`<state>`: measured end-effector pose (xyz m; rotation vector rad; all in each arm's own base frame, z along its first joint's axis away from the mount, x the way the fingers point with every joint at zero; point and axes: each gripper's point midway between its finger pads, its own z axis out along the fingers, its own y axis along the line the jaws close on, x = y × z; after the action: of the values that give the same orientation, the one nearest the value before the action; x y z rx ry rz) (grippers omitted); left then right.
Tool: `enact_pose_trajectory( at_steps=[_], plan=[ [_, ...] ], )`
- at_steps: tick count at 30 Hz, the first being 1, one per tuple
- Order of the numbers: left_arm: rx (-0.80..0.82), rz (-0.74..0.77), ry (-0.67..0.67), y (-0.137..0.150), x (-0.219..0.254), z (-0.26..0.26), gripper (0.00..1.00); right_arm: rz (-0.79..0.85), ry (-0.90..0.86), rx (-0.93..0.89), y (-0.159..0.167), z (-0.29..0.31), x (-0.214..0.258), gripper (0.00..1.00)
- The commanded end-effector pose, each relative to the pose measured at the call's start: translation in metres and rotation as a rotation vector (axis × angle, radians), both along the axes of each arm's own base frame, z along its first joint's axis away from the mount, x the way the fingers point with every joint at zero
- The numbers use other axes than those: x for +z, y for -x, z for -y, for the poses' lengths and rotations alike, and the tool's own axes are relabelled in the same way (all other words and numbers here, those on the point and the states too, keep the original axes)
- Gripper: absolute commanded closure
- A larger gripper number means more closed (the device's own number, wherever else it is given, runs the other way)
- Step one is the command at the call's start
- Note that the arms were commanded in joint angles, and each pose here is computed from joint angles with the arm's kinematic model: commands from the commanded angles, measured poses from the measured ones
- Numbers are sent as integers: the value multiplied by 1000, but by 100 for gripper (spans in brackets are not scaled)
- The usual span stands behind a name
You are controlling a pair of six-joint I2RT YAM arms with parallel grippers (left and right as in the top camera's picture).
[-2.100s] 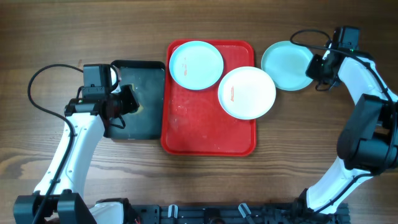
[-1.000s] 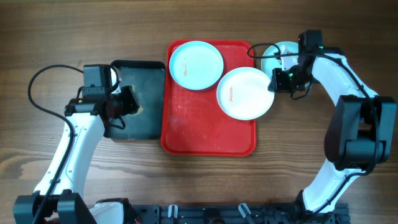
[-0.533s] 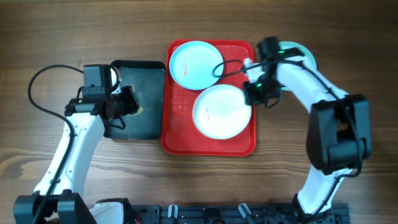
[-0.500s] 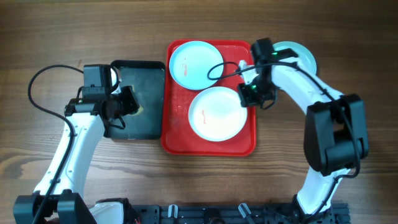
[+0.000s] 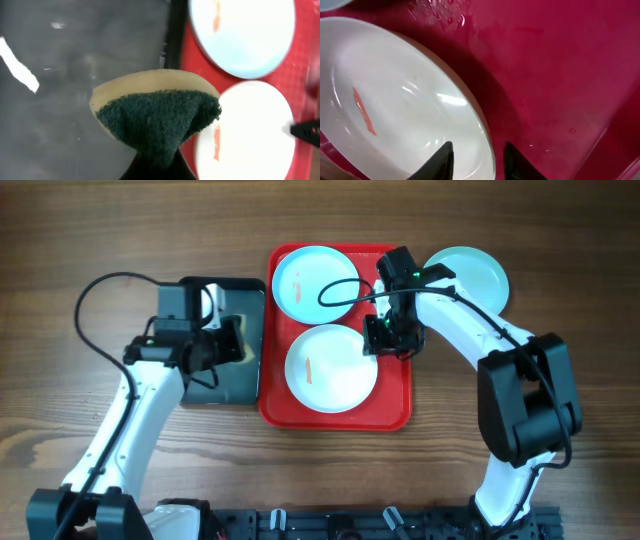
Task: Clean dirty plates on tray and stack at the side
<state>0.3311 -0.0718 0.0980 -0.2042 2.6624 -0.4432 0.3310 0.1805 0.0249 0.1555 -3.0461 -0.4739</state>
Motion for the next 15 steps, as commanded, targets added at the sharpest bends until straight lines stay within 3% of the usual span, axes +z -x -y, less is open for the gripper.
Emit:
enact_pose_trajectory(
  at_steps=[1, 15],
  plan=[
    [-93, 0, 7, 5, -4, 24, 96, 7, -18, 38, -1, -5, -2, 65],
    [-198, -55, 84, 12, -41, 122, 96, 20, 38, 56, 2, 5, -13, 70]
  ],
)
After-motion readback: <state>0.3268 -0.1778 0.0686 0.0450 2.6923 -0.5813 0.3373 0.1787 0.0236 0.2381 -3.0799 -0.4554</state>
